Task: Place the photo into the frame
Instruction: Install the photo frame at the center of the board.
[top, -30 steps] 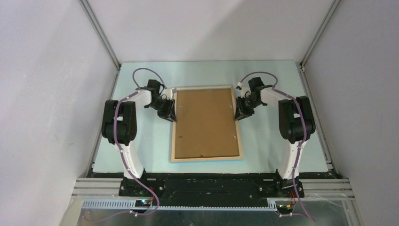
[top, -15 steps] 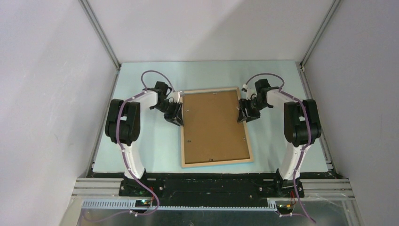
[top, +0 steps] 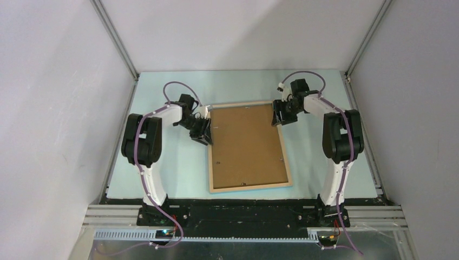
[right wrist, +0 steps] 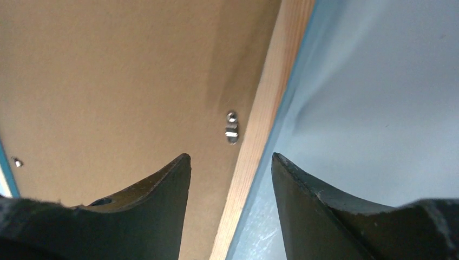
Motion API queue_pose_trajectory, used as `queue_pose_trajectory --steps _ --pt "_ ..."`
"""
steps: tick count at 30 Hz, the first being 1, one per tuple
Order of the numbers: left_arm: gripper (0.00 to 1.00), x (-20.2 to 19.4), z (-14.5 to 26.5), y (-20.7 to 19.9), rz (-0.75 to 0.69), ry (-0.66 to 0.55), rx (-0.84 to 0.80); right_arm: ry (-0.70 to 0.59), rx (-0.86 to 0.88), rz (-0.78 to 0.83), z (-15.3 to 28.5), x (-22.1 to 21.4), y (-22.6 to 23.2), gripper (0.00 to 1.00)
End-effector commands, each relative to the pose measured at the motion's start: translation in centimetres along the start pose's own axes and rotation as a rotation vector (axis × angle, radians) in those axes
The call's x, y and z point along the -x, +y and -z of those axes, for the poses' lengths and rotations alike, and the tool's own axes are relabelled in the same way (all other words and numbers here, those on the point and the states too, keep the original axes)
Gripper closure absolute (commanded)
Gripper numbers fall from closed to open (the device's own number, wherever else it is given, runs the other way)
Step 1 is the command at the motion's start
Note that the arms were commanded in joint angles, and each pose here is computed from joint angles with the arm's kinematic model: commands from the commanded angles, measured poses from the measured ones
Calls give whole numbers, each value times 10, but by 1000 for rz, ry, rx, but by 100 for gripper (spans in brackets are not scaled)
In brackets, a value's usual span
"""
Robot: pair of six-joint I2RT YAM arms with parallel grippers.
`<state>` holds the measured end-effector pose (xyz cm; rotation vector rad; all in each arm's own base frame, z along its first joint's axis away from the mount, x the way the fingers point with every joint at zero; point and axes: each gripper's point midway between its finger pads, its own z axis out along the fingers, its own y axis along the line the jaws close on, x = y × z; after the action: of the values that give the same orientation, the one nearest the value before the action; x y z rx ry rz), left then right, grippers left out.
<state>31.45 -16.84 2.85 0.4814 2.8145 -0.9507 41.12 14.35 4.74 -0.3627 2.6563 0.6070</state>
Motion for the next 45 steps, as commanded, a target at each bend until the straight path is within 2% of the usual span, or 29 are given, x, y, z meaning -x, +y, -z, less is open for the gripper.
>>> queue_pose_trajectory --steps 1,34,45 --pt "58 7 0 -12 -20 -18 -29 -34 -60 -1 -7 21 -13 40" --pt "56 6 1 -11 -21 -20 -13 44 -218 51 -30 19 -20 48" --pt "57 6 1 -10 -16 -18 -21 67 -245 73 -27 14 -24 64"
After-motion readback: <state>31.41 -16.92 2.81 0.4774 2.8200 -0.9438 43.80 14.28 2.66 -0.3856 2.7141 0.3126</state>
